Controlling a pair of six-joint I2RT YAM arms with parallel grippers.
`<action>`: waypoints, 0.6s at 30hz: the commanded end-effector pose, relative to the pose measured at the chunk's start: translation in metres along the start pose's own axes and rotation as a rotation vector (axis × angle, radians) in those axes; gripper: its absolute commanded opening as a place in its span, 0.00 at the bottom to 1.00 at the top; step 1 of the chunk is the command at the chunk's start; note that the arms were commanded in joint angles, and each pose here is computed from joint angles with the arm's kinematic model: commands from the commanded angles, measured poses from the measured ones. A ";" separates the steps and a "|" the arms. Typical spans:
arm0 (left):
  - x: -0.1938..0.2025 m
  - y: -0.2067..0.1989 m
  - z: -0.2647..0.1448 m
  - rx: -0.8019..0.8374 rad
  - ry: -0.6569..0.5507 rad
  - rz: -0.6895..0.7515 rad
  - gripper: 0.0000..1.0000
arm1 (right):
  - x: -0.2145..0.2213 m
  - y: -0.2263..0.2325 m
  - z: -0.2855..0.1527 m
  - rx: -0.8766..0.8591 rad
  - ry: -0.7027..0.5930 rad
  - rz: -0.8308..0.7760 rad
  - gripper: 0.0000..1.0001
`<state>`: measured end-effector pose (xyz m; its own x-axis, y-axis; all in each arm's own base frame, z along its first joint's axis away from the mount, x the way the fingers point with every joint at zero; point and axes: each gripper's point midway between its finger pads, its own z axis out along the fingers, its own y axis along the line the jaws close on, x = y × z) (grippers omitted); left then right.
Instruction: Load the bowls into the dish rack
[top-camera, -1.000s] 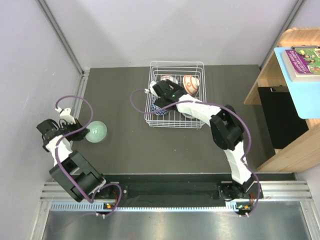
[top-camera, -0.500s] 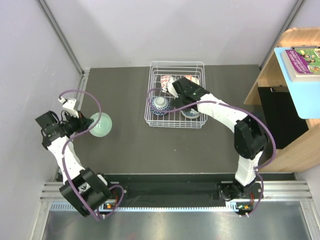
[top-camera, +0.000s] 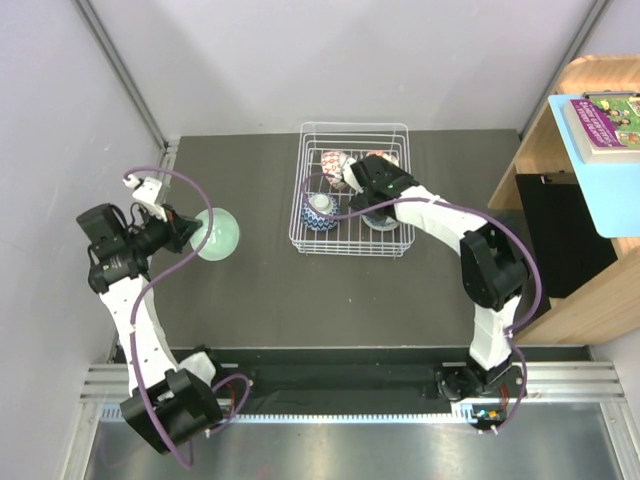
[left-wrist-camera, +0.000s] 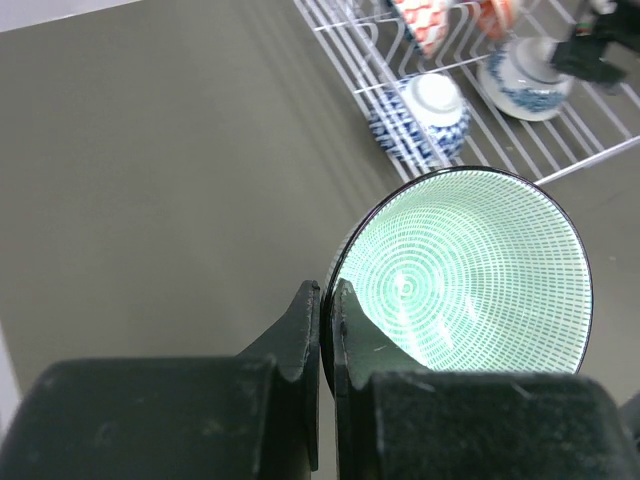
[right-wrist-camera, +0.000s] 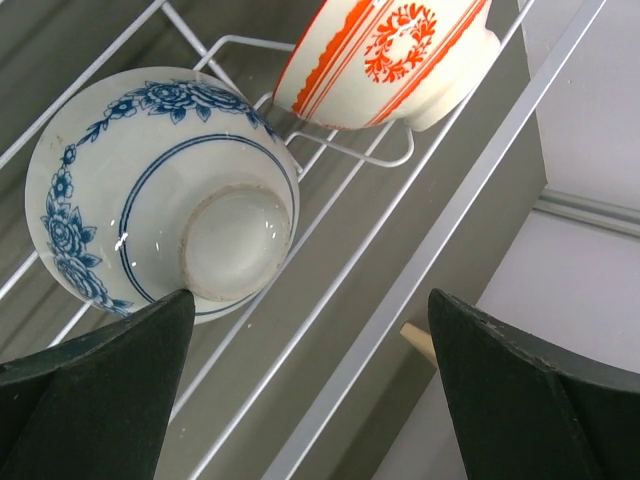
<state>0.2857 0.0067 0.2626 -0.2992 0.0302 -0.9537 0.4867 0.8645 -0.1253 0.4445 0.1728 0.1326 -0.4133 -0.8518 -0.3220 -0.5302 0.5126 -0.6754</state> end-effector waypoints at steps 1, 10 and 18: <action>-0.032 -0.022 0.003 0.036 -0.062 0.057 0.00 | 0.004 -0.008 0.018 0.060 0.018 0.030 1.00; -0.031 -0.046 0.021 0.128 -0.048 0.086 0.00 | -0.012 -0.029 -0.018 0.016 -0.064 0.089 1.00; -0.051 -0.072 0.066 0.214 -0.075 0.143 0.00 | -0.060 -0.048 -0.119 -0.231 -0.348 0.236 1.00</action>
<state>0.2952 -0.0715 0.2701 -0.2706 0.0888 -0.9586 0.6601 0.7419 -0.1176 0.4264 0.1790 0.1631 -0.4047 -0.8178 -0.4092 -0.5911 0.5754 -0.5653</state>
